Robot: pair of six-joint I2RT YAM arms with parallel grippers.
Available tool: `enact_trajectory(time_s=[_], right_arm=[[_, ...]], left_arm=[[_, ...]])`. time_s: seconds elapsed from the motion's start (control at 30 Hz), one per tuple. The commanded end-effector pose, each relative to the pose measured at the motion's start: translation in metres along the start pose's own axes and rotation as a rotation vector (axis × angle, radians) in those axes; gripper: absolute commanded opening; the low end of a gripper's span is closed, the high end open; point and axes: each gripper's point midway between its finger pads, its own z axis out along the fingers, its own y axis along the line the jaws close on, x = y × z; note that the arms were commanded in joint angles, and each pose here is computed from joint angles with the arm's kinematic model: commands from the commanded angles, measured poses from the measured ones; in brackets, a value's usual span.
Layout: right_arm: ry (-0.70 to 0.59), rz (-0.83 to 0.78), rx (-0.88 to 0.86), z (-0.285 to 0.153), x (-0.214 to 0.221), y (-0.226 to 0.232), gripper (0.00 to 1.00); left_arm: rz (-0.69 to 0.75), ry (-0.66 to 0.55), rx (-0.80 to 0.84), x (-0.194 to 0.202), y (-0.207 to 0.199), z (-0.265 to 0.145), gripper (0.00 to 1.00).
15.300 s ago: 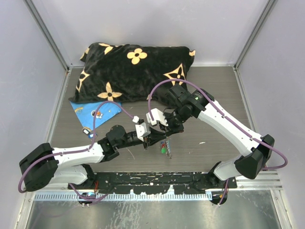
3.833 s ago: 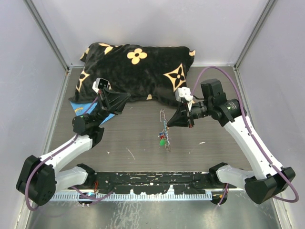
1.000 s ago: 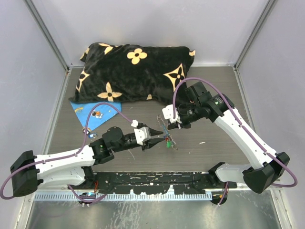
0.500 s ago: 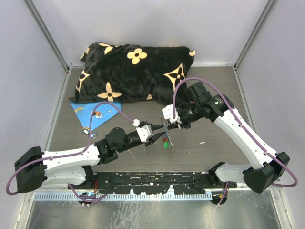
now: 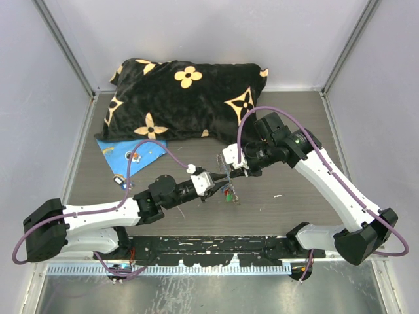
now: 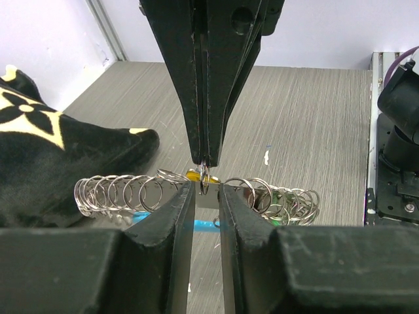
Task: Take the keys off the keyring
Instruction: Remove the key from the keyring.
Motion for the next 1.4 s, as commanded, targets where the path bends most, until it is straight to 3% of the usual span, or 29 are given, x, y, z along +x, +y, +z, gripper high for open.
enact_trajectory(time_s=[0.0,1.2,1.37], right_arm=[[-0.078,-0.072,0.024,-0.005,-0.026,-0.007,0.01],[-0.088,-0.073,0.0,0.0,-0.024,-0.001,0.01],[-0.089,-0.074,0.001,-0.002,-0.025,0.0,0.01]], left_arm=[[0.019,-0.109,-0.048,-0.036,0.012,0.006,0.22],[-0.038,-0.135,-0.116,-0.045,0.023,0.0,0.24],[-0.035,-0.119,-0.124,-0.042,0.024,-0.005,0.3]])
